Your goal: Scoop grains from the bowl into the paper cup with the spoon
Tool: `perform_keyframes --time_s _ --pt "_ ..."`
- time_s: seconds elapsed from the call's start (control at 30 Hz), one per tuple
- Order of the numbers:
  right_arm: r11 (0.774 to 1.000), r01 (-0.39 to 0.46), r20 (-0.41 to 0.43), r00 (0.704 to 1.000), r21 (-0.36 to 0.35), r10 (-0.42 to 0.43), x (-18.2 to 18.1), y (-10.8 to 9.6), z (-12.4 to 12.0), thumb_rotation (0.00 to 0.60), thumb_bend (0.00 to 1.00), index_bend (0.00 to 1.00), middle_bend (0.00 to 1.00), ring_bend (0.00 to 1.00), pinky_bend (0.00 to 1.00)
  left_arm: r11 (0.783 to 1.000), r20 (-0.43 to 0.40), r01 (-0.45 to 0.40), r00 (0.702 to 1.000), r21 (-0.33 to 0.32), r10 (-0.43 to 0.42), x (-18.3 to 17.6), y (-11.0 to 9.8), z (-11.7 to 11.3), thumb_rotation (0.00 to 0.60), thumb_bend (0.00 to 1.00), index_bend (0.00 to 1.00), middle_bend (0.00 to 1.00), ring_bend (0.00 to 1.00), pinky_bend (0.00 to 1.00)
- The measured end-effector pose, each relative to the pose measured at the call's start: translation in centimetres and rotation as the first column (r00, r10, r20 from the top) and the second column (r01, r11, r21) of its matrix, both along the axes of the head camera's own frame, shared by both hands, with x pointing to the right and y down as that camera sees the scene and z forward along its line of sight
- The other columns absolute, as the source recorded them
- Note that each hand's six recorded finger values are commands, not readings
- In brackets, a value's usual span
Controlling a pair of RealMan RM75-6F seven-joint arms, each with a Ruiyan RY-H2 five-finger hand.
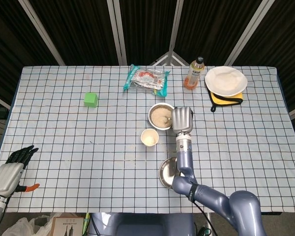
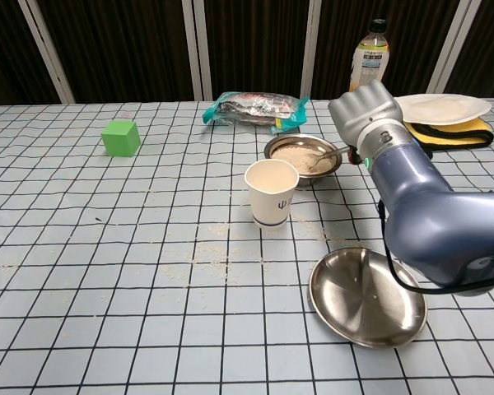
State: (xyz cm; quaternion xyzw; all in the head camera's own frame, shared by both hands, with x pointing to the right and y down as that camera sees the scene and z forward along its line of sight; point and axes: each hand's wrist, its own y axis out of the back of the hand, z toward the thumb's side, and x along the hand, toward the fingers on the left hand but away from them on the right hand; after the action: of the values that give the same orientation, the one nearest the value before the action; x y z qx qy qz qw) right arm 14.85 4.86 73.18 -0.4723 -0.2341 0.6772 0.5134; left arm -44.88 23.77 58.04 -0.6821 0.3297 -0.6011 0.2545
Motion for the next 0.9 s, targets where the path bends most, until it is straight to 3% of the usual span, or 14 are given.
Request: perform_keyframes --time_s 0.27,0.53,0.9 --pt "0.996 -0.071 0.051 0.996 -0.045 0.073 0.4 0.2 -0.4 0.600 0.61 0.68 0.88 0.98 1.00 1.000 0.002 0.003 1.000 0.000 -0.003 -0.1 0.0 0.0 0.600 0.00 0.00 0.00 0.00 0.00" --pt "0.978 -0.166 0.101 0.979 -0.129 0.179 0.6 0.6 -0.4 0.600 0.61 0.69 0.88 0.98 1.00 1.000 0.003 0.001 1.000 -0.002 -0.001 0.0 0.0 0.0 0.600 0.00 0.00 0.00 0.00 0.00" --pt "0.947 -0.255 0.076 0.959 -0.198 0.274 1.2 0.7 -0.9 0.600 0.61 0.69 0.88 0.98 1.00 1.000 0.005 0.002 1.000 -0.003 -0.002 0.0 0.0 0.1 0.600 0.00 0.00 0.00 0.00 0.00"
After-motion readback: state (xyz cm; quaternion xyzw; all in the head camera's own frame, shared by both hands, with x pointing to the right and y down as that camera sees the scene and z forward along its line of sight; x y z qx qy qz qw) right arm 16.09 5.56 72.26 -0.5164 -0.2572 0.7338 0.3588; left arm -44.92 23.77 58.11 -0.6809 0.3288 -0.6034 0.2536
